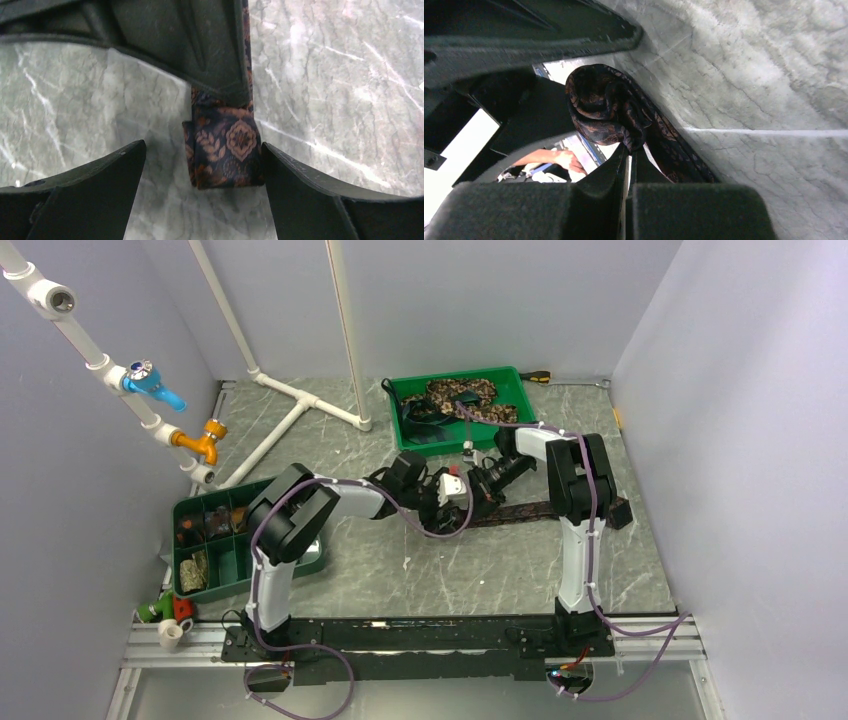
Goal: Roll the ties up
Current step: Roll the tie at the center of the board.
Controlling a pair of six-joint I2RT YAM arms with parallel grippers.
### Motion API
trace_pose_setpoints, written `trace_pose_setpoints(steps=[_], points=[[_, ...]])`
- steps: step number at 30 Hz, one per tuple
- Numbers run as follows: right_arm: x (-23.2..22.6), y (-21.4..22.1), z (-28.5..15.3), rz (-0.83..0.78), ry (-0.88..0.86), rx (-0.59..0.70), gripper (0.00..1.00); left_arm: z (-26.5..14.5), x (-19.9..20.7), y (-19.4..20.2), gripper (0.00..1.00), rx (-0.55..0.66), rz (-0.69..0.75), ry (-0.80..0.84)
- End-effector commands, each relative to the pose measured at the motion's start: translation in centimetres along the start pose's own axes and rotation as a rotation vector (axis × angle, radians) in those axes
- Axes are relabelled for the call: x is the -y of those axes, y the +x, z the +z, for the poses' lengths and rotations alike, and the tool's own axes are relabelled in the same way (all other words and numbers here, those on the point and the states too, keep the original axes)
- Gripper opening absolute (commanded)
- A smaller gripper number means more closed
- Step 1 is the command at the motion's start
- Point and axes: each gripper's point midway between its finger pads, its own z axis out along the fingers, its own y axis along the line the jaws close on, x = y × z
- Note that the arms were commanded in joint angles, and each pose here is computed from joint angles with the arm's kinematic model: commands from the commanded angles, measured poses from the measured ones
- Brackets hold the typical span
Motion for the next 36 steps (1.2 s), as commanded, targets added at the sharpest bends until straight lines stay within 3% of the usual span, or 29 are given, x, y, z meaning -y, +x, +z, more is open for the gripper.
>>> trace_pose_setpoints(steps=[1, 6, 13, 16, 21, 27, 32, 36], points=[[-1.4, -0.4, -0.8, -0.042, -0.025, 0.017, 0.00, 1.7, 1.3, -1.3, 0.90, 0.027, 0.031, 0.075], [-1.3, -0.6, -0.7, -0.039, -0.021, 0.028, 0.00, 2.3, 2.1, -0.3, 0.85, -0.013, 0.006, 0.106], [-2.0, -0.5, -1.0, -0.041, -0.036, 0.030, 0.00, 1.4, 2.7, 2.5, 0.45, -0.115, -0.003, 0.072], [-2.2, -0.3, -0.9, -0.024, -0.043, 0.030, 0.00, 0.0, 3.5, 4.1, 0.36, -0.155, 0.029, 0.091], [-1.2, -0.6, -0.1, -0.009, -0.018, 0.021, 0.00, -1.8, 5.2, 5.8, 0.36, -0.191, 0.071, 0.131], [0.4, 0.7, 1.8, 0.001, 0.020, -0.037, 0.00, -1.7, 3.8, 5.6, 0.39, -0.194, 0.013, 0.082], [2.5, 1.3, 2.7, 0.033, 0.087, -0.059, 0.00, -2.3, 3.8, 3.8, 0.62, -0.094, 0.014, 0.071], [3.1, 1.2, 2.9, 0.041, 0.107, -0.063, 0.00, -3.2, 3.4, 3.6, 0.66, -0.044, 0.033, 0.029]])
